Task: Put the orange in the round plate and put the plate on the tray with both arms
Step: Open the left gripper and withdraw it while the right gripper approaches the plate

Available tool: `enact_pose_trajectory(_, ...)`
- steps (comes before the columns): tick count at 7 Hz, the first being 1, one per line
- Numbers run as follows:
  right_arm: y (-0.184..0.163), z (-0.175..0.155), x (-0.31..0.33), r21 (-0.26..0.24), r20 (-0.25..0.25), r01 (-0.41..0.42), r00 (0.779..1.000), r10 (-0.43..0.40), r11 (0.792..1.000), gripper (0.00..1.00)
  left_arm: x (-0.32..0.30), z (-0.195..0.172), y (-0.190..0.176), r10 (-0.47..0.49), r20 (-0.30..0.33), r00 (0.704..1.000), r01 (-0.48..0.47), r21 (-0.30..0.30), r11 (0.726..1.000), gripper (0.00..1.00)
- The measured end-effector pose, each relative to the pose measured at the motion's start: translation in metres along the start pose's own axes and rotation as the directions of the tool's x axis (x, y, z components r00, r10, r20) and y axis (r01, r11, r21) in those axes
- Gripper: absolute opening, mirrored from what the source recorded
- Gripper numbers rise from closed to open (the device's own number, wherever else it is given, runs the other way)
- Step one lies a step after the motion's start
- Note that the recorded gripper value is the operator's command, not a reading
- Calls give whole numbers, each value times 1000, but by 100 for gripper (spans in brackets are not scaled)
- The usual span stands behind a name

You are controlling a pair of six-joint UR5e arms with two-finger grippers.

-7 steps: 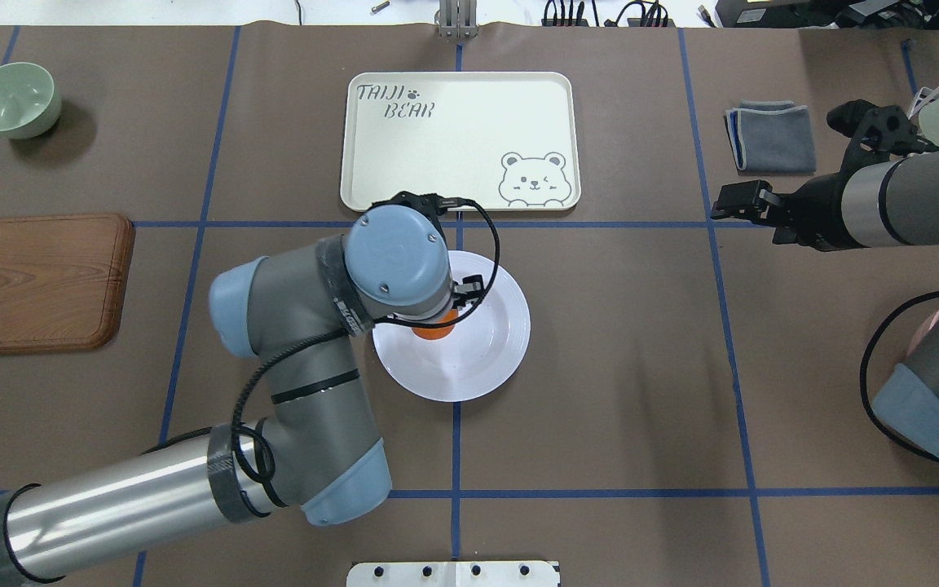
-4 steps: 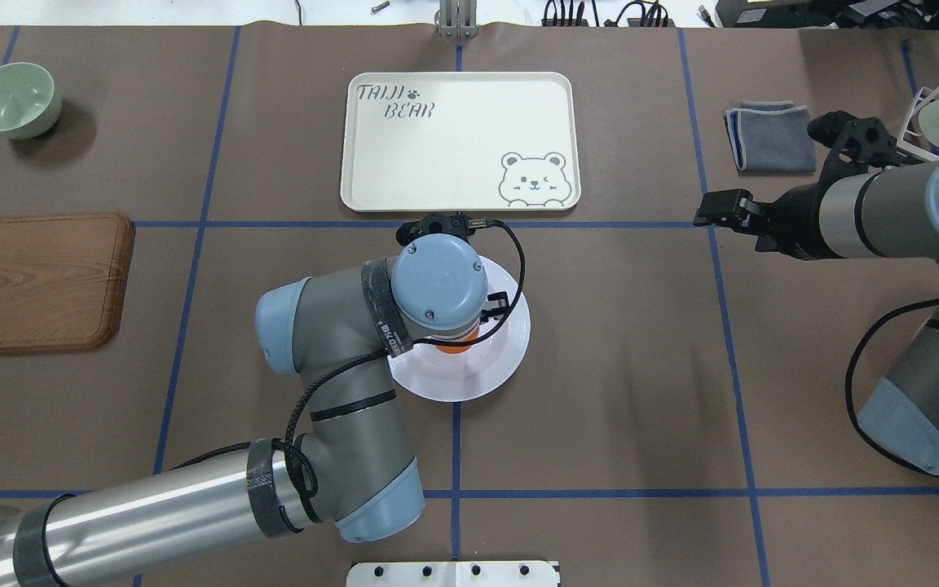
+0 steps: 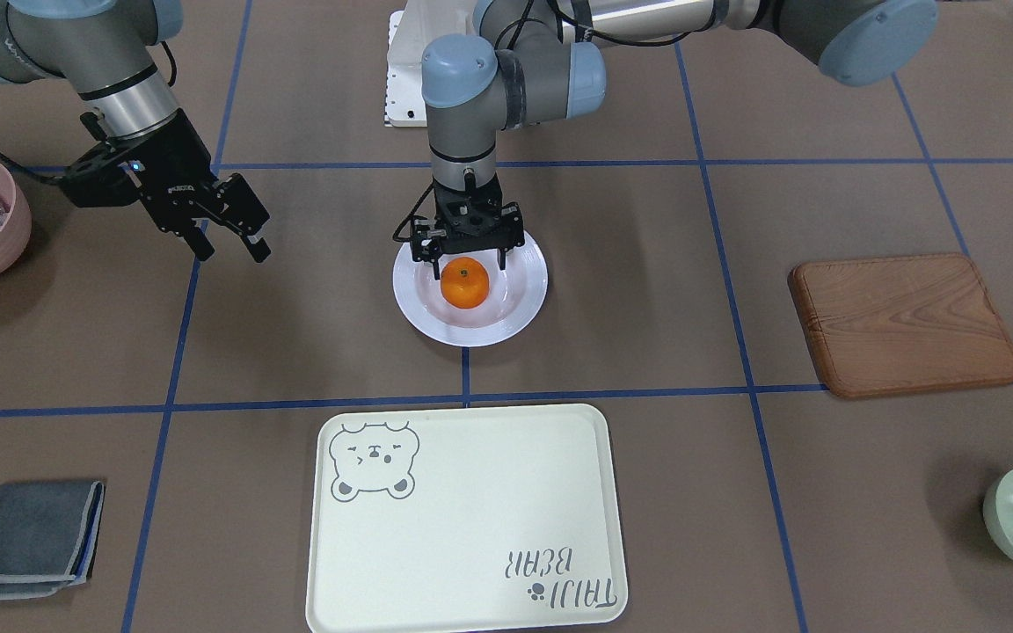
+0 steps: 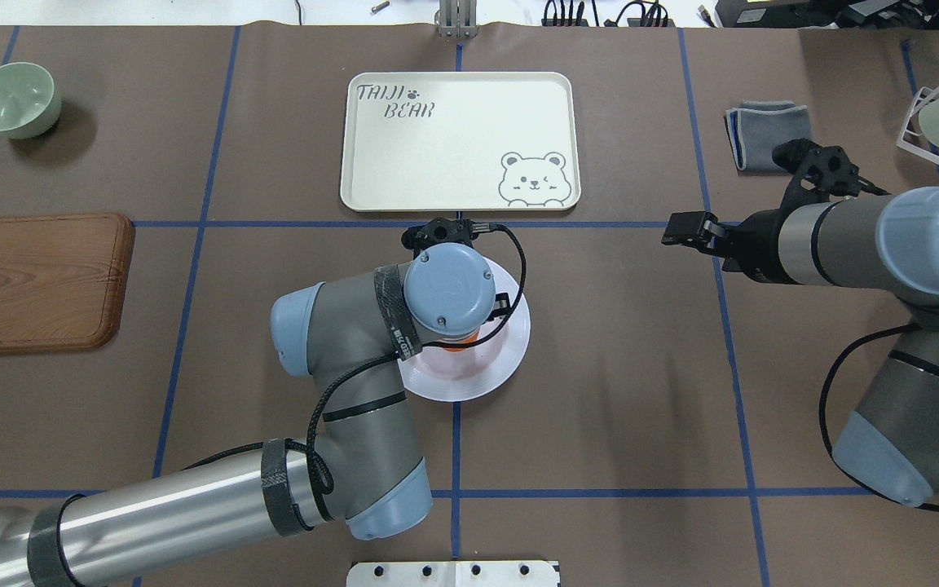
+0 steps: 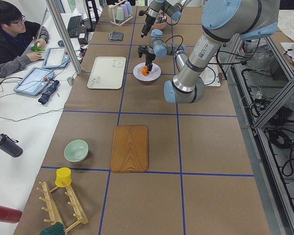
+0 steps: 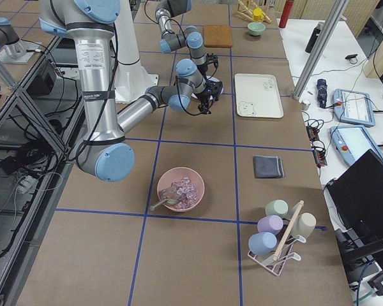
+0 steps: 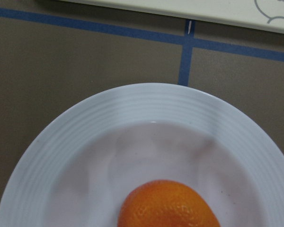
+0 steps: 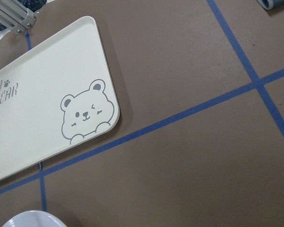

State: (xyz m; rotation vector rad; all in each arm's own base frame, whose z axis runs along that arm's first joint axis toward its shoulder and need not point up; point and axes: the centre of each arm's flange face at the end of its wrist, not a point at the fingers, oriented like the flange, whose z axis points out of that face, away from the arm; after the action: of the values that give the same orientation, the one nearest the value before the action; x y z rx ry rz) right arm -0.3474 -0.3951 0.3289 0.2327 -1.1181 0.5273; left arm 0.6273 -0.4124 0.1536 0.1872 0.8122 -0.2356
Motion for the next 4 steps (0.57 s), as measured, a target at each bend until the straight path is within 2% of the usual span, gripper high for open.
enact_pose_trajectory(1, 18, 3, -6, 14, 29, -61, 998, 60, 998, 97, -11, -15, -22, 29, -16, 999, -29, -4, 1000, 98)
enact_pose_trajectory(2, 36, 7, -13, 18, 51, -134, 990, 133, 991, 97, -47, -30, -60, 62, -26, 998, -63, -36, 997, 98)
enact_pose_trajectory(4, 66, 14, -25, 11, 78, -250, 965, 249, 968, 96, -167, -46, -139, 166, -9, 986, -166, -77, 983, 98)
